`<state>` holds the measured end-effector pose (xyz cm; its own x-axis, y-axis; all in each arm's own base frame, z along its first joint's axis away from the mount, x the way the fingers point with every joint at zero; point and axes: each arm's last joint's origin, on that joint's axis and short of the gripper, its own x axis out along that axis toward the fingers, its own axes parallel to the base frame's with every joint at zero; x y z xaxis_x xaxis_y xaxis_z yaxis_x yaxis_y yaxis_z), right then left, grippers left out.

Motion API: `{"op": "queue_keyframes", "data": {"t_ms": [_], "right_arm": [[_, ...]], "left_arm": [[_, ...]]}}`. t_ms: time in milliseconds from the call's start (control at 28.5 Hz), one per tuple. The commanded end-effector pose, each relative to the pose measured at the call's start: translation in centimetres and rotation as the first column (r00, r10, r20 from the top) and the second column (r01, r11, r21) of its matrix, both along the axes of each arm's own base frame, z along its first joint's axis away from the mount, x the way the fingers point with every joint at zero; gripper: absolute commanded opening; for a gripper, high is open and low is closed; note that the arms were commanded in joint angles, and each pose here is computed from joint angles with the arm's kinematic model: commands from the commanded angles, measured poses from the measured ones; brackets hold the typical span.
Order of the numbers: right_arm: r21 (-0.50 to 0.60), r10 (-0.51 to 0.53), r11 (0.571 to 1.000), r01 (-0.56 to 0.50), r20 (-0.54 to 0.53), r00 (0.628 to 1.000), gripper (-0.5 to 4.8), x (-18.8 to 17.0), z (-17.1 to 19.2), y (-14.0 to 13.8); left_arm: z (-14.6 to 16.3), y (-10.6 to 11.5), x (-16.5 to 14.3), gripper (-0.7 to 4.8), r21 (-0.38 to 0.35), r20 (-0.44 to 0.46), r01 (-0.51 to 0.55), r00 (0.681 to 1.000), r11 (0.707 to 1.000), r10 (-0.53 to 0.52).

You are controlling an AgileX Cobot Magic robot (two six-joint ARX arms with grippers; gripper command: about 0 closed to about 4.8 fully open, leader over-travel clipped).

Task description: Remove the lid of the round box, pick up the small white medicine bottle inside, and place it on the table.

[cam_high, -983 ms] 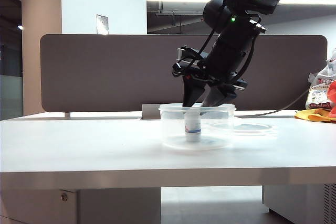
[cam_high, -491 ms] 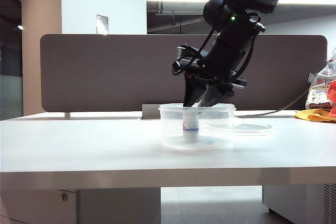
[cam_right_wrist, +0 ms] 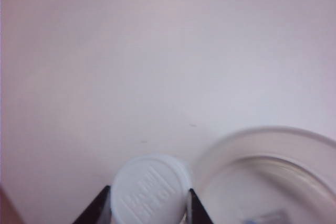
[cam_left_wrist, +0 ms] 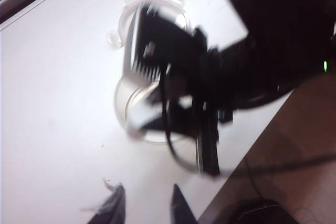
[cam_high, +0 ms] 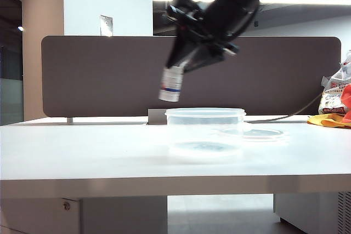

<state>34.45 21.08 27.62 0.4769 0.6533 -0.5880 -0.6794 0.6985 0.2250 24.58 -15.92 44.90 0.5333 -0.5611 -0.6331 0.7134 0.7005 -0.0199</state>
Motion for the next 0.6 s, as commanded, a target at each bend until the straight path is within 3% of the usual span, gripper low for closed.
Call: {"op": "queue_keyframes", "data": {"t_ms": [35,211,597], "right_arm": [[0.006,0.073,0.997,-0.073,0.028,0.997,1.37,-1.5,0.5,2.2],[-0.056,0.106,0.993,-0.103,0.054,0.993,1.07,-3.0,0.0,4.4],[-0.170,0.111,0.976,-0.135,-0.140,0.984,1.08,-2.3,-5.7,5.4]], "left_arm": [[0.3,0.1,-0.1,1.15,0.005,0.024,-0.005,1.000,1.000,0.005],[0.1,0.3,-0.2,1.15,0.050,0.024,-0.040,0.999,0.998,0.039],[0.0,0.4,-0.3,1.15,0.073,0.020,-0.025,1.000,0.997,0.024]]}}
